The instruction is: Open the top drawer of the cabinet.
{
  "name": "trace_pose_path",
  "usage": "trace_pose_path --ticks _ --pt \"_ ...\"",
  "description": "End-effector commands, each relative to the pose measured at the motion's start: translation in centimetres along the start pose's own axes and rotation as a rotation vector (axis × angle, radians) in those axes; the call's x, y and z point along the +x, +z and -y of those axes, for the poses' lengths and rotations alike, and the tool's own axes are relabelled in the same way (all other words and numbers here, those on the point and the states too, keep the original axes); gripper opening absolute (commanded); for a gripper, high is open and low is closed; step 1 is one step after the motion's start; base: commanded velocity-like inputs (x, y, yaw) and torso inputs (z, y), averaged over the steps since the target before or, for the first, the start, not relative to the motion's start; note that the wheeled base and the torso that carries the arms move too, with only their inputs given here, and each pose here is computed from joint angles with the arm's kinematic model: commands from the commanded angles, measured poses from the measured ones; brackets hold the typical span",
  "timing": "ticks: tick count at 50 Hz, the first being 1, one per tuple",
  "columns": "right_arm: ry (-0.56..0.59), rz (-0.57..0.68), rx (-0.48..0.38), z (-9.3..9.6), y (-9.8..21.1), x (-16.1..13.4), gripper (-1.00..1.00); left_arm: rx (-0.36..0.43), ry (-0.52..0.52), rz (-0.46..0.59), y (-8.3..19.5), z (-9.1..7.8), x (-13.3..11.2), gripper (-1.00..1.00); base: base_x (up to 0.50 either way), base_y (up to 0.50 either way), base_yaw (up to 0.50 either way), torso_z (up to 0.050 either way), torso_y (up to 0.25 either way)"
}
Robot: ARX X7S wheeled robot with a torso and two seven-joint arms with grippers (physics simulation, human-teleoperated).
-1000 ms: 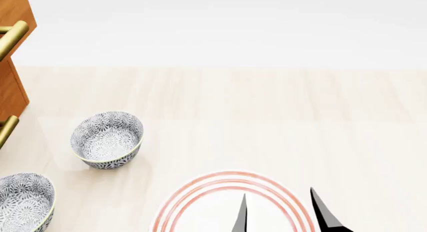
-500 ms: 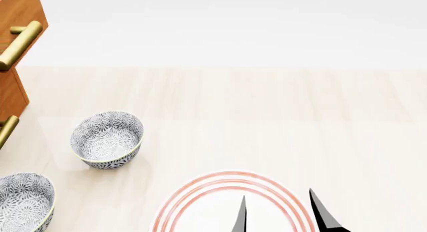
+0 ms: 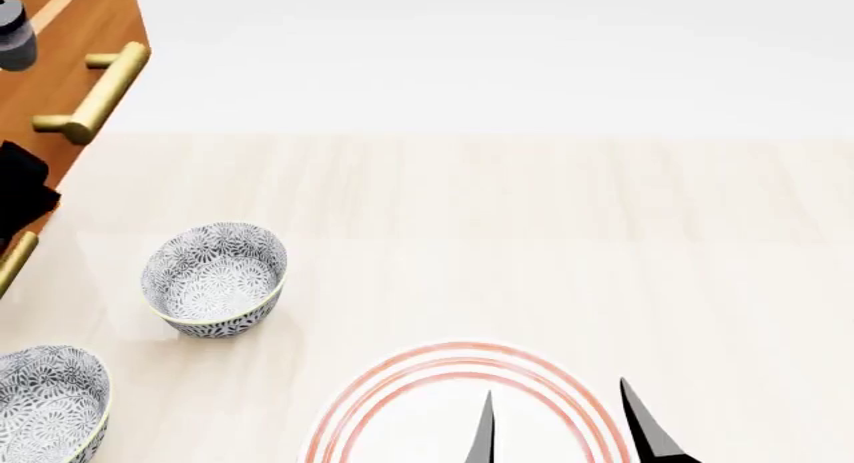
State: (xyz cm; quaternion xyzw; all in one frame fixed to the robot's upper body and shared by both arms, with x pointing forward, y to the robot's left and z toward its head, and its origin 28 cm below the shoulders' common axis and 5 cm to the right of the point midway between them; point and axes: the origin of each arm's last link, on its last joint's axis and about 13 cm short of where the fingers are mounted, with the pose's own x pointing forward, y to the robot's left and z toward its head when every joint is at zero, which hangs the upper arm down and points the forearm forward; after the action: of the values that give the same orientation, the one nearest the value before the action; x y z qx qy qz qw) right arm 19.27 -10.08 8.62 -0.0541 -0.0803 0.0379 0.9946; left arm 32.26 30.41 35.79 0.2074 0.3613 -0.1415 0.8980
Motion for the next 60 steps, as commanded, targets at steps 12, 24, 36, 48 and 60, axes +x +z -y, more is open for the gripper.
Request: trace_pose_path --ticks 12,24,36,48,60 --pt "-0.003 0.003 0.0 0.1 0.1 0.0 1.0 0.065 -0.136 0.045 0.9 1.6 0.7 1.0 0.0 0.0 0.0 0.0 0.0" --pt "-0.003 0.002 0.001 0.1 -0.1 0.0 1.0 0.091 -0.188 0.069 1.4 2.5 1.1 1.0 0.0 0.0 0.0 0.0 0.0" --pt "0.0 0.0 0.001 0.1 -0.1 -0.1 1.0 0.119 -0.241 0.091 1.7 3.2 1.3 1.0 0.0 0.0 0.0 0.0 0.0" --pt "0.0 -0.001 0.003 0.1 -0.1 -0.1 1.0 0.139 -0.287 0.115 2.1 3.9 1.5 1.0 0.0 0.0 0.0 0.0 0.0" --pt "0.001 -0.001 0.003 0.0 -0.2 -0.1 1.0 0.142 -0.264 0.181 1.9 3.4 0.3 1.0 0.0 0.0 -0.01 0.0 0.0"
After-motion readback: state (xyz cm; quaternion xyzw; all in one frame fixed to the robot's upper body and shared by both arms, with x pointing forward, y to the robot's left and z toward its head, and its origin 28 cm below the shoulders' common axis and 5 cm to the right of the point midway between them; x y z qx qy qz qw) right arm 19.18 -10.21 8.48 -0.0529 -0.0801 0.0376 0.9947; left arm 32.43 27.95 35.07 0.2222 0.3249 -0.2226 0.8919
